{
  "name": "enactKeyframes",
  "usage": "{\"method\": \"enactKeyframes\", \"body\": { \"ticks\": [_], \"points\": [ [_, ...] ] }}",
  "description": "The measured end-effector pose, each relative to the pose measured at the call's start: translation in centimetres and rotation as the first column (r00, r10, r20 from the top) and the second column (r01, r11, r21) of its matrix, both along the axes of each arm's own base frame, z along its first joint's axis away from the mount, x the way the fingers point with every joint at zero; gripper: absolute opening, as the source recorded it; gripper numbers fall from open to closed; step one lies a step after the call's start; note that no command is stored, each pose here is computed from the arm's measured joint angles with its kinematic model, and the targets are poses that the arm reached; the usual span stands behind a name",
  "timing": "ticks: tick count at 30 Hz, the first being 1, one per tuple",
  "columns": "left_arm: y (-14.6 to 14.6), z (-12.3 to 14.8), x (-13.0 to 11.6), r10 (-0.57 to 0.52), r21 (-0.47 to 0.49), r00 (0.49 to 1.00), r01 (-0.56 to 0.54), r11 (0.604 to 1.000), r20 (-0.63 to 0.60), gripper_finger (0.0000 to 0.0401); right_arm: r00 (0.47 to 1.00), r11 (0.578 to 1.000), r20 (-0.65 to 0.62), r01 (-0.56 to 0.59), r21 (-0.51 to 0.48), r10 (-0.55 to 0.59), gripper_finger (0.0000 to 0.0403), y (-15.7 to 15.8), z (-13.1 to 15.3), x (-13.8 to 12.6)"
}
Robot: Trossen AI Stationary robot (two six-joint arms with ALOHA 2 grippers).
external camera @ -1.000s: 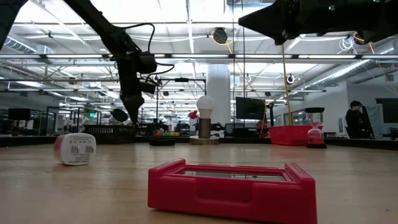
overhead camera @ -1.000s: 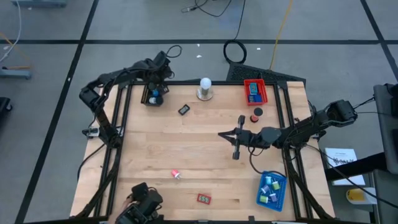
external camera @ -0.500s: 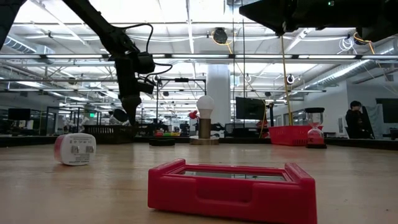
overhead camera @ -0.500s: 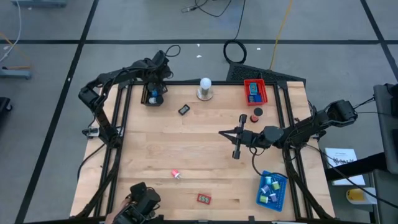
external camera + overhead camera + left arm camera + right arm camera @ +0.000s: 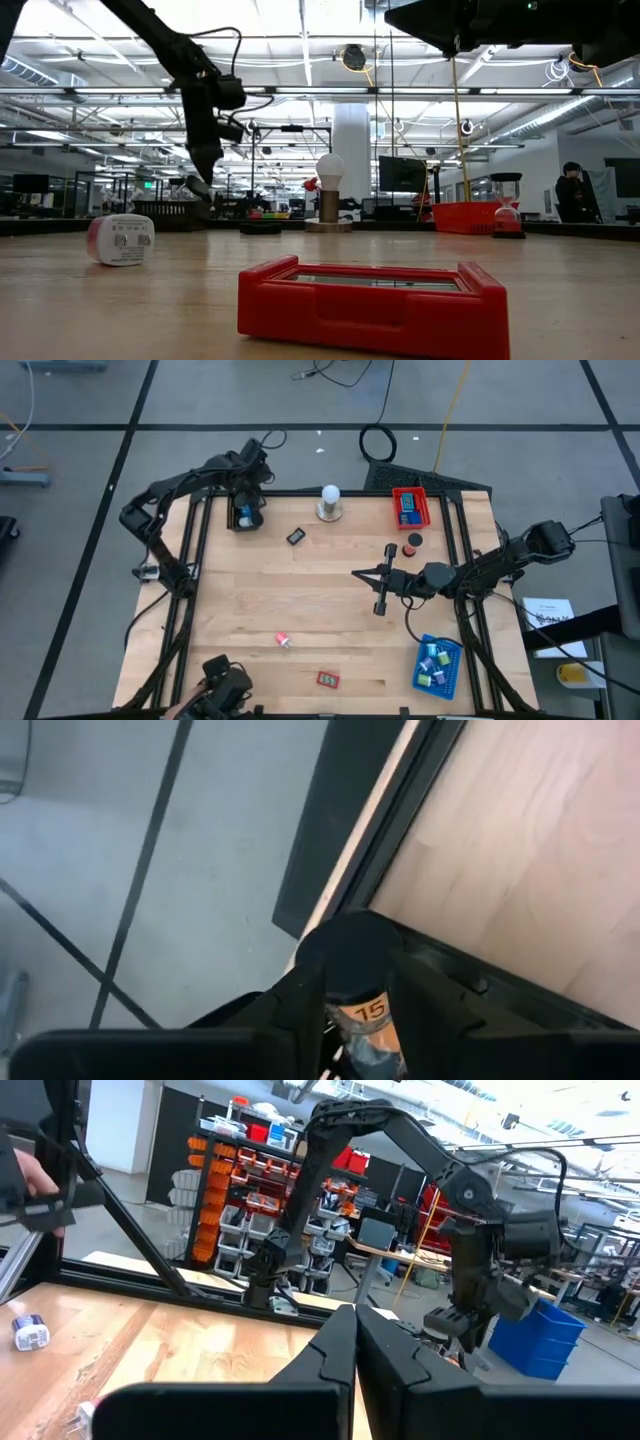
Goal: Pick & Place Office items
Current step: Adjust the yellow hourglass
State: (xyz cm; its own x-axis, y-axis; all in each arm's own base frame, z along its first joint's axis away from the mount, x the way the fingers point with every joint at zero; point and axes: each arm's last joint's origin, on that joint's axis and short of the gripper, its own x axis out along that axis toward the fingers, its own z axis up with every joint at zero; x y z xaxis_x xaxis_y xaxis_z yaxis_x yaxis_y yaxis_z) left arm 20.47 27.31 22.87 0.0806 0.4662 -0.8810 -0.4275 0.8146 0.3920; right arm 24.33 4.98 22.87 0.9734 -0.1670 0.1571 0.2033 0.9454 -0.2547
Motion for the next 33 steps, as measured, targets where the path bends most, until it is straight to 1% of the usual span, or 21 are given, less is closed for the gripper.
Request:
{"method": "enactKeyframes", "body": {
  "ticks": [4,7,10,11,14,17,18,21,24,27,30,33],
  "points": [
    [-0.9,1.9,-0.5,0.031,-0.001,0.996,-0.031,1.000,0.084,0.0124,1.000,1.000,0.000,0.001,0.000,-0.001,0.0000,0.0,0.0,0.0],
    [-2.1,3.4,-1.1,0.094,-0.014,0.987,-0.093,0.996,0.128,0.0141,1.000,1.000,-0.001,0.003,0.004,-0.003,0.0000,0.0,0.0,0.0],
    [-3.3,4.9,-1.5,0.170,-0.018,0.965,-0.170,0.985,0.200,0.0145,1.000,0.999,0.002,0.021,0.033,-0.021,0.0000,-0.5,0.0,0.1],
    [-3.6,5.4,-1.6,0.194,-0.022,0.953,-0.194,0.981,0.232,0.0144,0.999,0.998,0.004,0.036,0.051,-0.036,0.0000,-0.9,0.0,0.2],
    [-4.4,6.6,-1.8,0.210,-0.049,0.925,-0.205,0.978,0.317,0.0139,0.991,0.985,0.013,0.132,0.111,-0.134,0.0000,-2.8,0.0,0.4],
    [-4.5,6.7,-1.5,0.205,-0.078,0.910,-0.190,0.979,0.360,0.0153,0.970,0.949,0.011,0.237,0.208,-0.245,0.0000,-5.8,0.0,0.7],
    [-4.5,6.6,-1.4,0.200,-0.089,0.907,-0.180,0.980,0.369,0.0161,0.965,0.937,-0.001,0.254,0.240,-0.261,0.0000,-7.0,0.0,0.8],
    [-3.9,5.7,-0.7,0.148,-0.103,0.921,-0.118,0.988,0.361,0.0186,0.967,0.920,-0.056,0.252,0.299,-0.247,0.0000,-10.3,0.2,1.1],
    [-2.7,4.2,0.0,0.143,-0.112,0.941,-0.114,0.987,0.307,0.0188,0.975,0.921,-0.066,0.224,0.319,-0.214,0.0000,-12.6,1.0,1.2],
    [-0.8,3.5,0.5,0.178,-0.114,0.944,-0.152,0.982,0.277,0.0168,0.979,0.936,-0.051,0.202,0.287,-0.196,0.0000,-13.7,1.7,1.1],
    [1.1,3.2,1.0,0.187,-0.119,0.952,-0.162,0.980,0.244,0.0140,0.979,0.949,-0.064,0.203,0.240,-0.193,0.0000,-14.2,1.6,0.9],
    [2.7,2.6,1.6,0.193,-0.145,0.965,-0.168,0.975,0.176,0.0113,0.977,0.959,-0.074,0.212,0.186,-0.201,0.0000,-14.8,1.7,0.7]
  ]
}}
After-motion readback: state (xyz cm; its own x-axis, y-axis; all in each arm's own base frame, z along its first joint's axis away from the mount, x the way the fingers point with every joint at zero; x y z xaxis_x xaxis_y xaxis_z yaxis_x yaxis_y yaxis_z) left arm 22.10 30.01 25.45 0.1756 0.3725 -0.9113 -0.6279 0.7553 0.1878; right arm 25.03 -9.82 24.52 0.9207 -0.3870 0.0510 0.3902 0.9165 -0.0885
